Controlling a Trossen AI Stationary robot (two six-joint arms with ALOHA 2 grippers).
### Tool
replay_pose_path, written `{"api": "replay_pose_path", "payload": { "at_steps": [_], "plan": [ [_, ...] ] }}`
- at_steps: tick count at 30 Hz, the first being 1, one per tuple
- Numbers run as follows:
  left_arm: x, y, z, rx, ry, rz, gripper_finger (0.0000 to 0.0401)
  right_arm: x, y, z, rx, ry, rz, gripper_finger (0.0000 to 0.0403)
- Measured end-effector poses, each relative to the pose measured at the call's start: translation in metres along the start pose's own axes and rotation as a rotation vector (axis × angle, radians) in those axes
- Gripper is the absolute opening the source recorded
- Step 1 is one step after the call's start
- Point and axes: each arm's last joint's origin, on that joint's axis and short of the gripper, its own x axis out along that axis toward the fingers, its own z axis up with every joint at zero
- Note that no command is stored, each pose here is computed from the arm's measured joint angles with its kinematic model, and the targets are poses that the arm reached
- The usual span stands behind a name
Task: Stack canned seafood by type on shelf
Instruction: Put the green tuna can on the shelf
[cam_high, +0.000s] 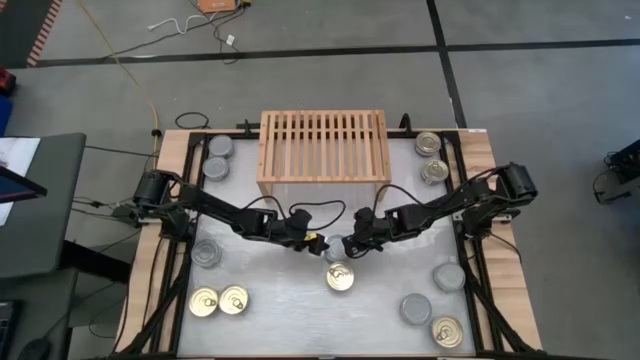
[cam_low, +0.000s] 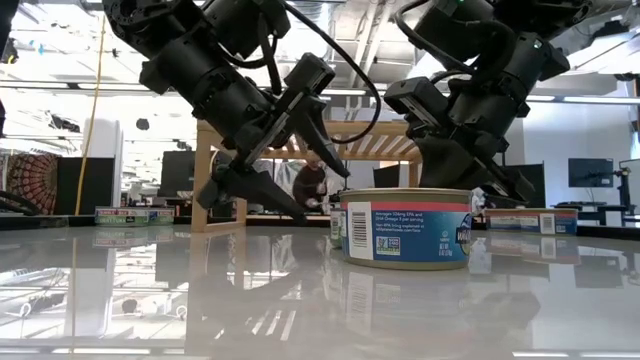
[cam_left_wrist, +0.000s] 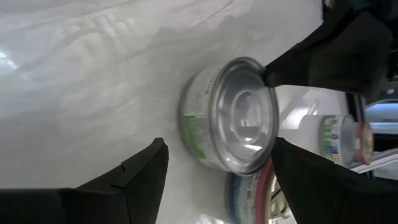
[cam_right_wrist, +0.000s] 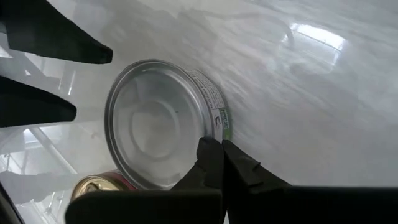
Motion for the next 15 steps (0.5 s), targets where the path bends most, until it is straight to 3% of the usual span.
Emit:
{"api": "replay_pose_path", "payload": {
  "at_steps": [4,15],
  "plan": [
    [0.014,0.003,-0.004,-0.053,0.044,-0.058,0.0274,0.000,-0.001,0.000,0.007,0.002,-0.009,0.0018],
    [0.022,0.010,-0.006,-0.112,0.078,-0.047,0.0274,0.000,-0.003,0.000,0.009,0.008,-0.031,0.0018]
  ]
}}
